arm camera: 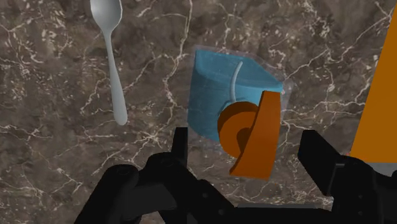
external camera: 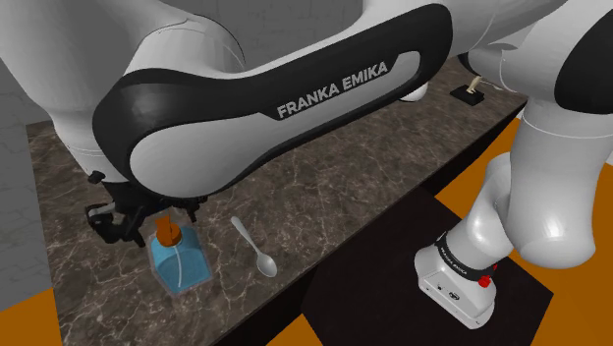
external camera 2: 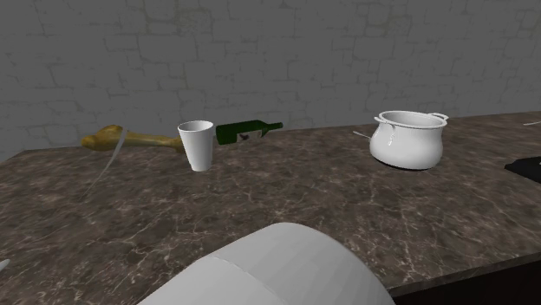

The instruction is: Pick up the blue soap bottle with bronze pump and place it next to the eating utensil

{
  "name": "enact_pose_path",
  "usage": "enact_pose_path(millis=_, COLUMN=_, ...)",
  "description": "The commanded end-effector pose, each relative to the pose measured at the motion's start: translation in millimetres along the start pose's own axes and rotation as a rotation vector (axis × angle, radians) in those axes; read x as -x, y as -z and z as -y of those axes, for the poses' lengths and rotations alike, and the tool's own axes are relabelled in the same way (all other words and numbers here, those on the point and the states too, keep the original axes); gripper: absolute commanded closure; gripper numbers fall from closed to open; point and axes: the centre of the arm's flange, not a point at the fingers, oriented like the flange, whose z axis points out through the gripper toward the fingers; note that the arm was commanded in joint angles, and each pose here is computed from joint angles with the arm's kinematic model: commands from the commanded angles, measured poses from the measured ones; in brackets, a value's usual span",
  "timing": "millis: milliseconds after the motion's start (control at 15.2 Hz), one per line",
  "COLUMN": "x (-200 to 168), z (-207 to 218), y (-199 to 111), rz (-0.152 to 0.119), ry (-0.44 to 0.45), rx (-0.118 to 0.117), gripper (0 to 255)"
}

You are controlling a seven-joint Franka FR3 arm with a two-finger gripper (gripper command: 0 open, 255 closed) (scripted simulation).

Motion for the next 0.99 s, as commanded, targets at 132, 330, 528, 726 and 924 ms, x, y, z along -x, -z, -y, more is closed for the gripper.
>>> enact_pose_path(millis=132, x=0.0, z=0.0, y=0.0, rz=0.000, ry=0.000, rx=0.000, gripper=0)
enact_pose_path(millis=330, x=0.0, z=0.0, y=26.5, rz=0.000, ry=0.000, rx=0.000, gripper=0)
enact_pose_path(millis=528, x=0.0, z=0.0, y=50.1, rz=0.000, ry=0.000, rx=0.000, gripper=0)
enact_pose_path(millis=726, x=0.0, z=0.0, y=50.1, rz=0.000, ry=0.000, rx=0.000, gripper=0)
enact_pose_path(millis=924, x=0.0, z=0.0, y=50.1, rz=0.000, ry=0.000, rx=0.000, gripper=0)
